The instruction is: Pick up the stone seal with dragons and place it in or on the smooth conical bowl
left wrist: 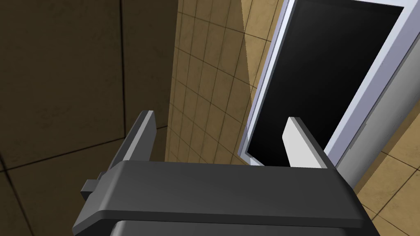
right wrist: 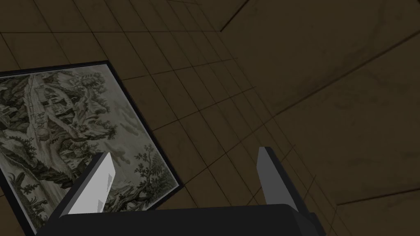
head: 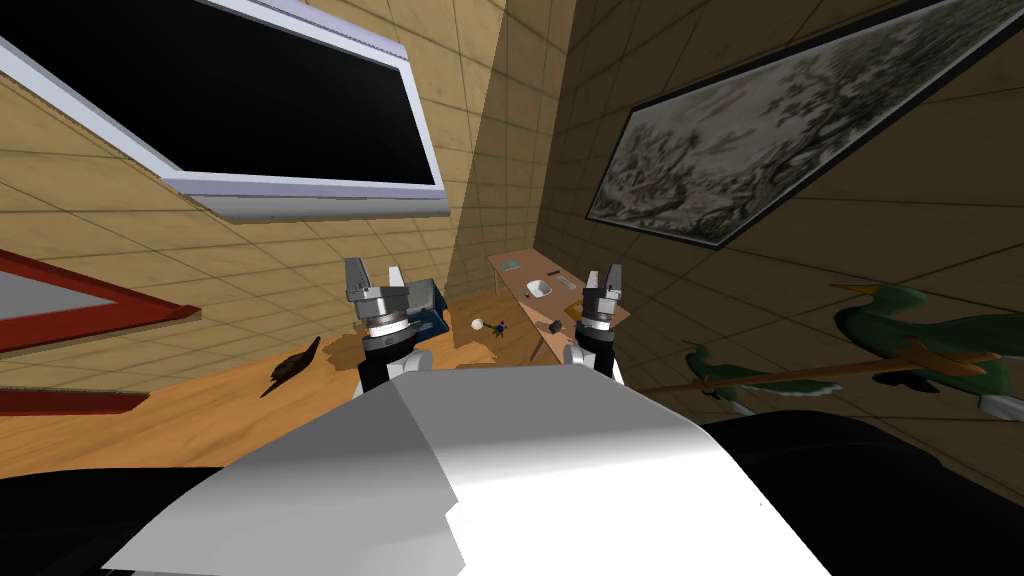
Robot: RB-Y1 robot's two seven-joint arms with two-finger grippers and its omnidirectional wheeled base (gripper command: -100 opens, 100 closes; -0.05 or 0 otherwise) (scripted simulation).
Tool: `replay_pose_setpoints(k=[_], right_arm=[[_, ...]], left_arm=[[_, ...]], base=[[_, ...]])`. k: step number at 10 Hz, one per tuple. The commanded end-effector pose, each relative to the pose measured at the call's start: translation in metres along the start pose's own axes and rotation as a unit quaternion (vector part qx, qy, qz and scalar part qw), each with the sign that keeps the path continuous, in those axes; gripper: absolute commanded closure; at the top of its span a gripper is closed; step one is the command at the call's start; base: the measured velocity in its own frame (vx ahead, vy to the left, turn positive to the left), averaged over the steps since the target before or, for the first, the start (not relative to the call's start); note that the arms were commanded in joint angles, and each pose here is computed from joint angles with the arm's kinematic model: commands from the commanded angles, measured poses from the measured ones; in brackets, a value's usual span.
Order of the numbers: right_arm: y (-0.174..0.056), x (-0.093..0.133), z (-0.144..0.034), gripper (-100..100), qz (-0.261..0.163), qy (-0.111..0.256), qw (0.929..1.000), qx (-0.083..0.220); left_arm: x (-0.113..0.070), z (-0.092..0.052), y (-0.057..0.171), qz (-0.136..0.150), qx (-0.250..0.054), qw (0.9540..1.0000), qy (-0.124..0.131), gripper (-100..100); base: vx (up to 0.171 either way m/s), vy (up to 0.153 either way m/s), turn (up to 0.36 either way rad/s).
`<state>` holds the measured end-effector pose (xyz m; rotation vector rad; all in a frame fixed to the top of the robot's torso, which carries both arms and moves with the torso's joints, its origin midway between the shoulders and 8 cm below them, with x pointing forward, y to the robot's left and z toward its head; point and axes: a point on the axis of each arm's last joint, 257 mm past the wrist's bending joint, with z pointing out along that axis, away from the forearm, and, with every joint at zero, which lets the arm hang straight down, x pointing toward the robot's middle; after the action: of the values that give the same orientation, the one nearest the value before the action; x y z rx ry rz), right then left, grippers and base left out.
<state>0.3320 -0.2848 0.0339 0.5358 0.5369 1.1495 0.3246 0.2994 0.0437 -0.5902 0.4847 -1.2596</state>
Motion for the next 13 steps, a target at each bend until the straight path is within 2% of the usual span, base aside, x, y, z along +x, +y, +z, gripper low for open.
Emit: replay_pose_setpoints(k=[1, 6, 9, 12, 13], right_arm=[[-0.003, 0.004, -0.002, -100, -0.006, 0.019, 0.9998, 0.001], [-0.036, 0.012, -0.021, -100, -0.028, 0.079, 0.9961, 0.03], [-0.071, 0.011, -0.043, -100, -0.045, 0.105, 0.991, 0.069], [-0.111, 0.006, -0.074, -100, -0.068, 0.132, 0.9816, 0.119], [-0.114, 0.006, -0.076, -100, -0.069, 0.133, 0.9811, 0.123]], left_arm=[[0.0, 0.0, 0.0, 0.0, 0.0, 1.0, 0.0, 0], [0.0, 0.0, 0.0, 0.0, 0.0, 1.0, 0.0, 0], [0.0, 0.0, 0.0, 0.0, 0.0, 1.0, 0.0, 0], [0.0, 0.0, 0.0, 0.0, 0.0, 1.0, 0.0, 0], [0.0, 0.0, 0.0, 0.0, 0.0, 1.0, 0.0, 0]], base=[[-0.012, 0.0, 0.014], [-0.051, 0.002, 0.033], [-0.081, 0.003, 0.065], [-0.084, -0.012, 0.106], [-0.055, -0.005, 0.028]])
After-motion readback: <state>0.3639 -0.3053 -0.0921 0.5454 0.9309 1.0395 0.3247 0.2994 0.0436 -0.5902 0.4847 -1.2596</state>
